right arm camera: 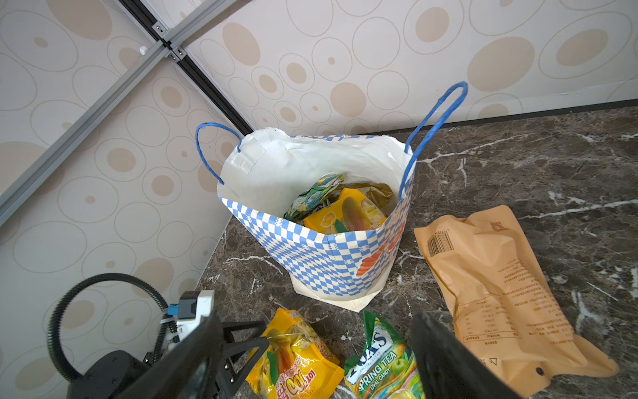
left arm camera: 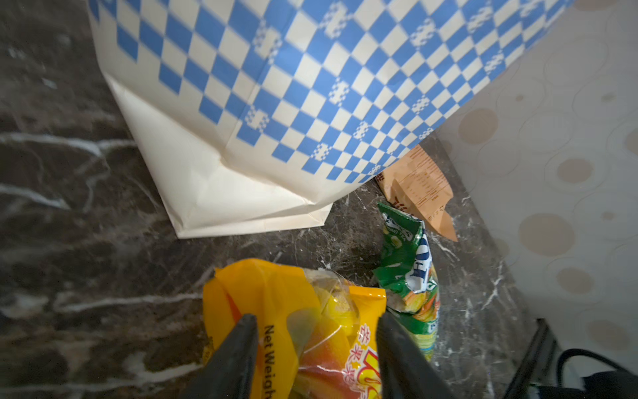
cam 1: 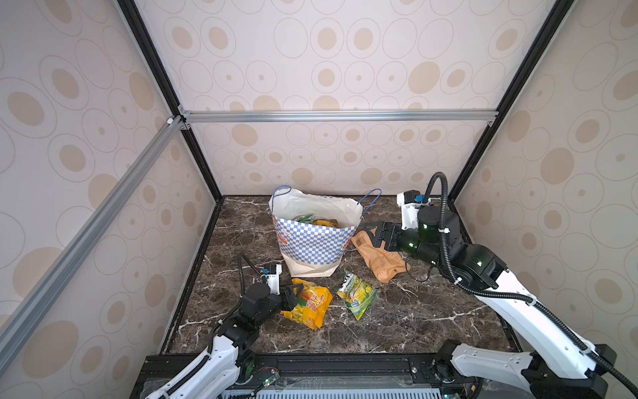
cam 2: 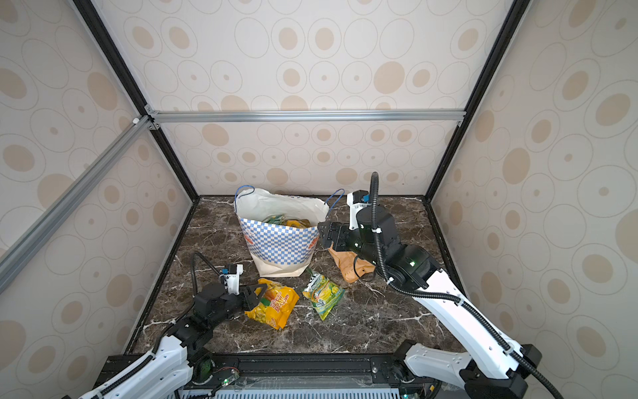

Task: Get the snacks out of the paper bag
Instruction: 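Lower the yellow snack bag onto the table nearer the robot and release, then move the left gripper to the bag rim while the right gripper moves over the opening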

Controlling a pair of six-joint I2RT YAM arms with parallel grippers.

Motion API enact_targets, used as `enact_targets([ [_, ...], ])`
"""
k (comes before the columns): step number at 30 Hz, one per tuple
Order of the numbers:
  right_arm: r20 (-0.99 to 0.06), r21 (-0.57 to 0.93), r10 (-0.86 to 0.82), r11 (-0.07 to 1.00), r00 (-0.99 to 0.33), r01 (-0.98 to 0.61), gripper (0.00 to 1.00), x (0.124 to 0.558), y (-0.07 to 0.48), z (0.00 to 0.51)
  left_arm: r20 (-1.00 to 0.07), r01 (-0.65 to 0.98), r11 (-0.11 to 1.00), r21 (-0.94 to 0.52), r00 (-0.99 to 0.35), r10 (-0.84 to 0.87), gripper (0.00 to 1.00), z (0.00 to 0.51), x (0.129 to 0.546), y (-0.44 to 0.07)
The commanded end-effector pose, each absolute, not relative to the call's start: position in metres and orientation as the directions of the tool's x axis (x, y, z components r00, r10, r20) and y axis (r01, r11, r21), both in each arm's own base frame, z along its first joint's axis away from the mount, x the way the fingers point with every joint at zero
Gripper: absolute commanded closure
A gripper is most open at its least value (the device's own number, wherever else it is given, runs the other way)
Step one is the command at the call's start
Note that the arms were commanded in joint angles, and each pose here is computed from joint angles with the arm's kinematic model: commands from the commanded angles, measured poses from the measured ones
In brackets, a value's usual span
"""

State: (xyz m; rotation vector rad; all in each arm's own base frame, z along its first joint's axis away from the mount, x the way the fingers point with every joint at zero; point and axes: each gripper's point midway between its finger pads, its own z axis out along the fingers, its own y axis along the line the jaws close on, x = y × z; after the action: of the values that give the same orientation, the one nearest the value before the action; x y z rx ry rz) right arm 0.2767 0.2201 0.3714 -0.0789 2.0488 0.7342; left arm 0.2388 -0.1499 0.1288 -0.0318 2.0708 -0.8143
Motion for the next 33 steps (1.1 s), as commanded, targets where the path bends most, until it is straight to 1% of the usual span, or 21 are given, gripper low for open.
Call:
enact_targets([
  [1, -0.800, 0.466, 0.213, 0.810, -0.562, -0.356, 0.11, 0.277, 0.227, 0.377, -0.797, 0.257, 0.834, -0.489, -0.520, -0.307, 0.18, 0.174, 0.253, -0.137],
  [3, -0.805, 0.461, 0.198, 0.803, -0.560, -0.378, 0.11, 0.277, 0.231, 0.382, -0.816, 0.232, 0.865, -0.444, -0.504, -0.284, 0.11, 0.194, 0.257, -0.130],
  [4, -0.809, 0.454, 0.182, 0.797, -0.559, -0.397, 0.11, 0.278, 0.235, 0.385, -0.824, 0.216, 0.881, -0.421, -0.496, -0.272, 0.10, 0.208, 0.260, -0.126],
  [7, -0.815, 0.426, 0.112, 0.780, -0.568, -0.457, 0.11, 0.279, 0.250, 0.394, -0.832, 0.172, 0.915, -0.365, -0.502, -0.238, 0.11, 0.245, 0.269, -0.120],
  [10, -0.806, 0.399, 0.026, 0.762, -0.591, -0.510, 0.11, 0.281, 0.267, 0.401, -0.838, 0.196, 0.926, -0.322, -0.514, -0.183, 0.11, 0.287, 0.282, -0.128],
  [12, -0.792, 0.385, -0.037, 0.744, -0.609, -0.546, 0.12, 0.284, 0.281, 0.406, -0.833, 0.183, 0.937, -0.298, -0.529, -0.161, 0.12, 0.308, 0.294, -0.132],
  [15, -0.758, 0.360, -0.121, 0.741, -0.640, -0.567, 0.12, 0.294, 0.297, 0.407, -0.836, 0.133, 0.962, -0.239, -0.532, -0.134, 0.13, 0.341, 0.318, -0.131],
  [18, -0.723, 0.330, -0.190, 0.750, -0.664, -0.574, 0.12, 0.312, 0.312, 0.400, -0.848, 0.085, 0.984, -0.157, -0.522, -0.090, 0.14, 0.363, 0.351, -0.130],
  [19, -0.723, 0.335, -0.191, 0.744, -0.664, -0.578, 0.12, 0.318, 0.316, 0.405, -0.852, 0.077, 0.988, -0.135, -0.518, -0.076, 0.14, 0.367, 0.362, -0.130],
  [23, -0.661, 0.416, -0.173, 0.726, -0.730, -0.548, 0.12, 0.351, 0.336, 0.384, -0.844, 0.043, 0.996, -0.081, -0.534, -0.045, 0.14, 0.368, 0.408, -0.122],
  [25, -0.646, 0.432, -0.162, 0.728, -0.746, -0.532, 0.12, 0.365, 0.343, 0.373, -0.834, 0.041, 0.997, -0.063, -0.551, -0.029, 0.13, 0.365, 0.427, -0.121],
  [30, -0.612, 0.431, -0.164, 0.751, -0.774, -0.500, 0.13, 0.388, 0.352, 0.340, -0.790, 0.105, 0.991, -0.088, -0.614, -0.005, 0.13, 0.350, 0.451, -0.125],
  [33, -0.573, 0.446, -0.175, 0.753, -0.801, -0.484, 0.14, 0.394, 0.359, 0.319, -0.775, 0.072, 0.997, -0.034, -0.632, 0.019, 0.13, 0.341, 0.462, -0.113],
])
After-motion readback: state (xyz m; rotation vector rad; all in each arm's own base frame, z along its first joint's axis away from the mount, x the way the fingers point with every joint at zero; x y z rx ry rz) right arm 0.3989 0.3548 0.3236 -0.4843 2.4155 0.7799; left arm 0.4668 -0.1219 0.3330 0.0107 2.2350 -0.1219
